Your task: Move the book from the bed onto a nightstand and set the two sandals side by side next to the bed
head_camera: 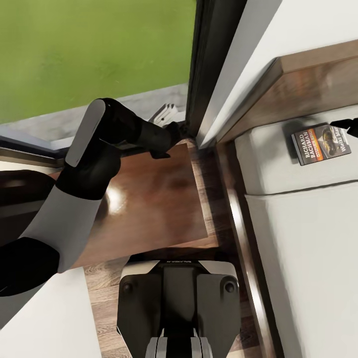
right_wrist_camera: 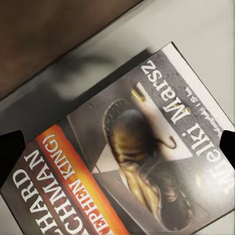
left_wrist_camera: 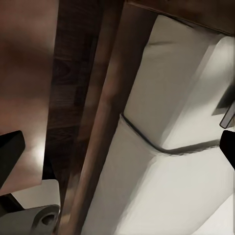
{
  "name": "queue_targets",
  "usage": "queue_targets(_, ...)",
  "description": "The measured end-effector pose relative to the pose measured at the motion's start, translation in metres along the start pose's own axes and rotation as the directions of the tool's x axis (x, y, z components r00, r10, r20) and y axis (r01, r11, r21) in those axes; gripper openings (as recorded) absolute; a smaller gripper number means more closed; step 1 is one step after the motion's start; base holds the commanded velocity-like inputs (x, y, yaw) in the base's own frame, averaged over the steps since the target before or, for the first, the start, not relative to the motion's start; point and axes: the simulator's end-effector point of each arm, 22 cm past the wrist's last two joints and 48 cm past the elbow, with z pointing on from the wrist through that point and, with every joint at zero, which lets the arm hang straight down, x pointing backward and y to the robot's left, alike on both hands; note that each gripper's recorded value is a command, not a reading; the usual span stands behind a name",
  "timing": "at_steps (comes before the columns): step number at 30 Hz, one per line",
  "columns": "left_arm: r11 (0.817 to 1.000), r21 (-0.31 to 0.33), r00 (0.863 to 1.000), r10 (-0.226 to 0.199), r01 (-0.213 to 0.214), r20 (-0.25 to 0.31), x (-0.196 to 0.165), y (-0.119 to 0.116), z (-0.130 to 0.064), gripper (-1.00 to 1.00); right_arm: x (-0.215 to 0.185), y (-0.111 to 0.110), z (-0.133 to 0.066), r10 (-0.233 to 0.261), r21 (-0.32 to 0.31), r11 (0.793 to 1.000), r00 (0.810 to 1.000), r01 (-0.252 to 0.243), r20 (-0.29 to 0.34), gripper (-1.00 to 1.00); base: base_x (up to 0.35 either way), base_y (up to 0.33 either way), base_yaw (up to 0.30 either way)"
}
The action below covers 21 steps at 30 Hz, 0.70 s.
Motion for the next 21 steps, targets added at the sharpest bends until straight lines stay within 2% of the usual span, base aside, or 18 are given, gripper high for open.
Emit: queue_targets(21, 1.0, 0.006, 1.0, -0.007, 0.007, 0.001, -0.002, -0.0003, -0.0004, 1.0, -0.0006, -0.0059, -0.0033, 0.009, 0.003, 1.0, 1.0, -0.009, 0.005, 1.0, 0.0, 0.0, 0.0)
